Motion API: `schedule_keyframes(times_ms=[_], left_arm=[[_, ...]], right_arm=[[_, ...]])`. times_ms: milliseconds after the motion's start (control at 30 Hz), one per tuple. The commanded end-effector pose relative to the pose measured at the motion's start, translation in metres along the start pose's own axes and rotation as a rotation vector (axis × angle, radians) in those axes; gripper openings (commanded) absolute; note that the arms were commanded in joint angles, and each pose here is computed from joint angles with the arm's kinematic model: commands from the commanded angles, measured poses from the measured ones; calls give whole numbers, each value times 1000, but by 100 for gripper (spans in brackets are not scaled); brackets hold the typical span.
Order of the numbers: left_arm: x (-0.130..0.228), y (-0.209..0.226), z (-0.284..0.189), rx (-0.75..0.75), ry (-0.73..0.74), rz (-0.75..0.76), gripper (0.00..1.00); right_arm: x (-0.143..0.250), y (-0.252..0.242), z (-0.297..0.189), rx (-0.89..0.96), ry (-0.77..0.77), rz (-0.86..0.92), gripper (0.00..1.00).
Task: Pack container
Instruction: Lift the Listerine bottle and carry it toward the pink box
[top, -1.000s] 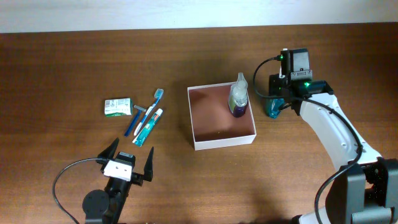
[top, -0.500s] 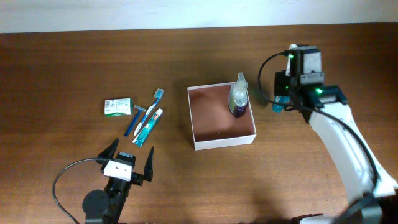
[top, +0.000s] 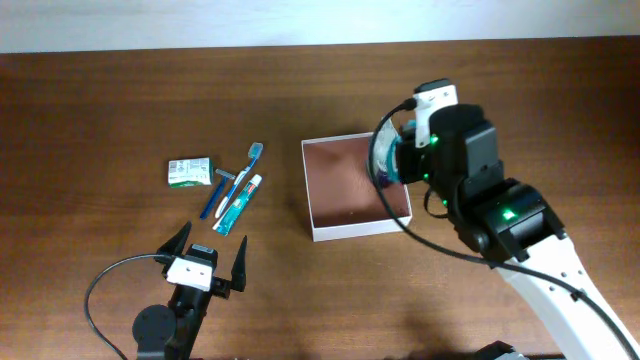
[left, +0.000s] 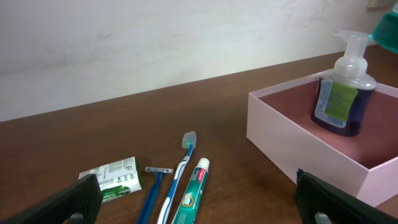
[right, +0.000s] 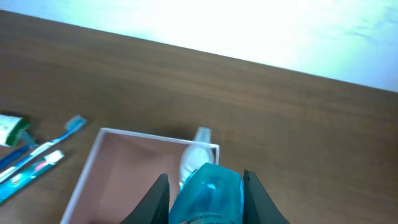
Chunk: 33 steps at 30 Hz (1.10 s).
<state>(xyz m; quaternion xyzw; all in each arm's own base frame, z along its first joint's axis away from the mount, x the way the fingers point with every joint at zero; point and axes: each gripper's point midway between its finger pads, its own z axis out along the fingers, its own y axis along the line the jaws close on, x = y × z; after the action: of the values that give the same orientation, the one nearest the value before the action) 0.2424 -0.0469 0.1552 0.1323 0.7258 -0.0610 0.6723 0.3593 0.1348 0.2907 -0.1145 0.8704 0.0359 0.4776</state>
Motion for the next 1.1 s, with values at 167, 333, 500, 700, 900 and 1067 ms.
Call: schedule_keyframes(times_ms=[167, 333, 500, 700, 900, 1067], left_arm=[[0, -2, 0, 10, -2, 16, 100], [0, -2, 0, 10, -2, 16, 100], [0, -2, 0, 10, -2, 16, 100], [0, -2, 0, 10, -2, 16, 100], [0, -2, 0, 10, -2, 16, 100], [0, -2, 0, 10, -2, 16, 100]], right_arm=[[-19, 33, 24, -47, -58, -73, 13], [-3, 57, 56, -76, -11, -169, 13], [6, 69, 76, -86, 7, -234, 13], [3, 73, 91, -82, -18, -266, 13], [21, 68, 116, -23, 37, -285, 13], [26, 62, 121, 13, 53, -290, 14]])
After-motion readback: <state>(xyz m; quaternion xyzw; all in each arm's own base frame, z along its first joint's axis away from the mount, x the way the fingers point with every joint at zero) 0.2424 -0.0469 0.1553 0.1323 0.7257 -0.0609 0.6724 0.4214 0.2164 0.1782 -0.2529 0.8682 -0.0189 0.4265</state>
